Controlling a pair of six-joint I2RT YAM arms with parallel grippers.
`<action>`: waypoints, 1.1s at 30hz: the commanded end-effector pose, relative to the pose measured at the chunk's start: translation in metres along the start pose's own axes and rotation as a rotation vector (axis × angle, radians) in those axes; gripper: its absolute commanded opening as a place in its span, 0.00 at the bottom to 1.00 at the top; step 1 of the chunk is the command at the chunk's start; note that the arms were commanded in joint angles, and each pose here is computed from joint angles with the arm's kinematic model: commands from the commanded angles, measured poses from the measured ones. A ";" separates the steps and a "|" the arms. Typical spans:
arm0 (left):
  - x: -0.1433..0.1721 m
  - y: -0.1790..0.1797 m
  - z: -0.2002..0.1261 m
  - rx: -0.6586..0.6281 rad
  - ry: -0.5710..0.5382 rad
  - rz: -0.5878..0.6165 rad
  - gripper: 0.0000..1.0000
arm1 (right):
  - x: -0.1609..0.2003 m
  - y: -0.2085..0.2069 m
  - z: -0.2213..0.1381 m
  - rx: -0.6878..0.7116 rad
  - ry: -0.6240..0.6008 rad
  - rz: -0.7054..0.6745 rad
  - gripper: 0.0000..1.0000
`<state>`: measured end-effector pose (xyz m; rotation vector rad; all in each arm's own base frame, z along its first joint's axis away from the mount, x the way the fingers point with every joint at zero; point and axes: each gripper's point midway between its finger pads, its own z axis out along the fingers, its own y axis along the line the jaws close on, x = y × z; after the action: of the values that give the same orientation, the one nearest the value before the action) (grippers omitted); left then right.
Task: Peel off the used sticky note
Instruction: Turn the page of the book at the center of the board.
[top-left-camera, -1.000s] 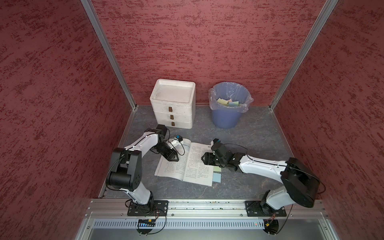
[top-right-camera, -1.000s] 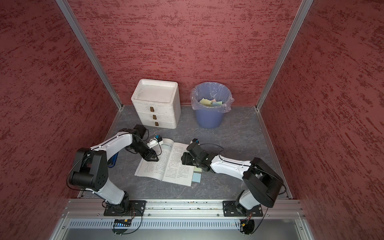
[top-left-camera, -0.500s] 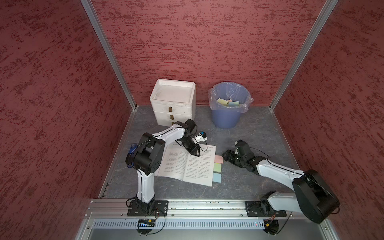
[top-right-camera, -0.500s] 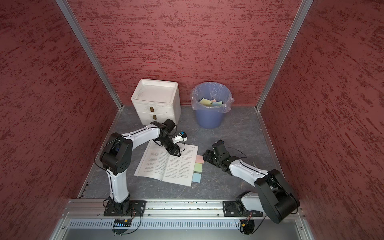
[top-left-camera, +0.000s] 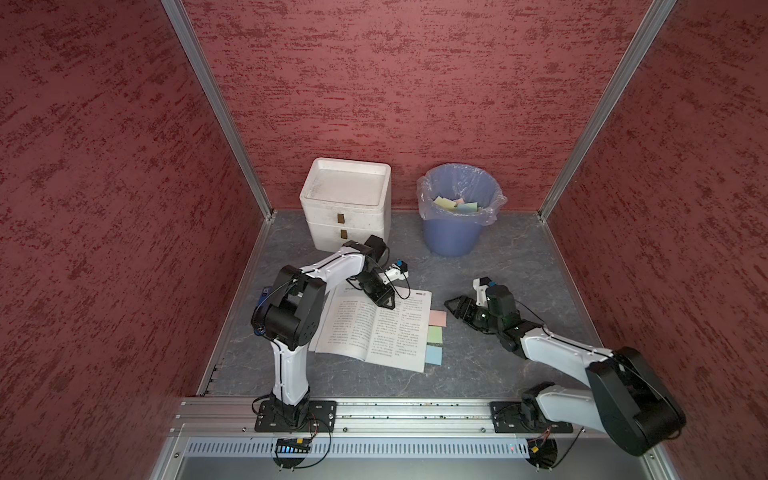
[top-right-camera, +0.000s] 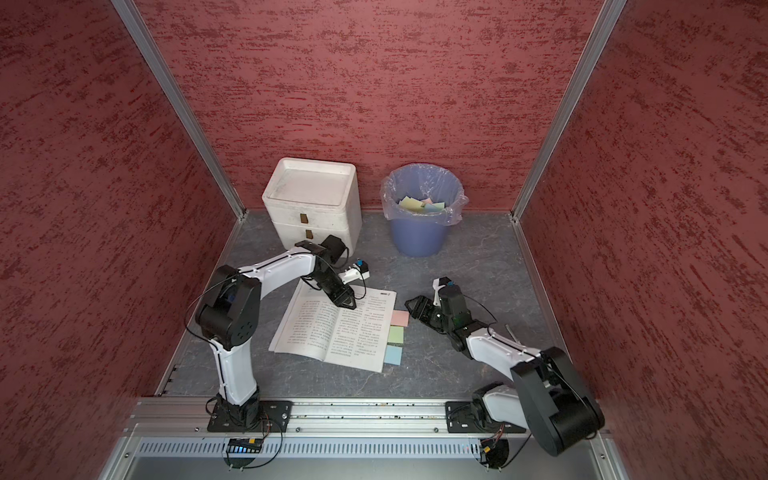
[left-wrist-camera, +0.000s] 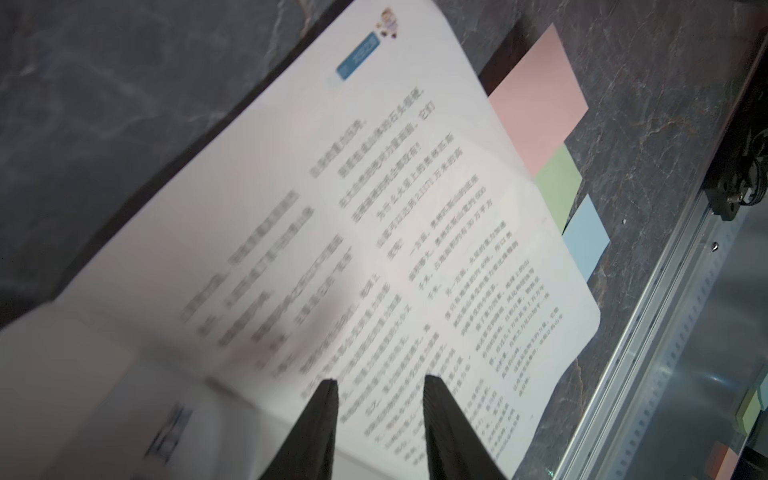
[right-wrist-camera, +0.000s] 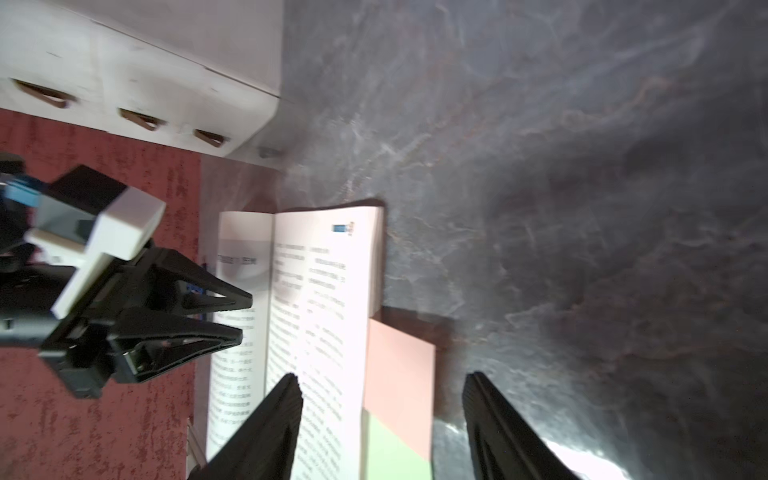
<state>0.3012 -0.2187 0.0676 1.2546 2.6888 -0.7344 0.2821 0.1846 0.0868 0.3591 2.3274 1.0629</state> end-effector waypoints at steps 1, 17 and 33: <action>0.033 0.015 -0.031 -0.032 -0.009 -0.002 0.38 | 0.005 0.019 -0.002 0.001 0.010 -0.047 0.67; 0.107 0.040 0.000 -0.046 0.076 -0.051 0.37 | 0.048 0.027 0.063 -0.037 0.164 -0.018 0.64; 0.112 0.038 0.009 -0.045 0.095 -0.046 0.36 | 0.052 0.040 0.069 -0.068 0.185 -0.032 0.63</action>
<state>0.2552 -0.1214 0.0223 1.2201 2.8179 -0.6375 0.2760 0.2658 0.0507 0.2287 2.4782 1.1561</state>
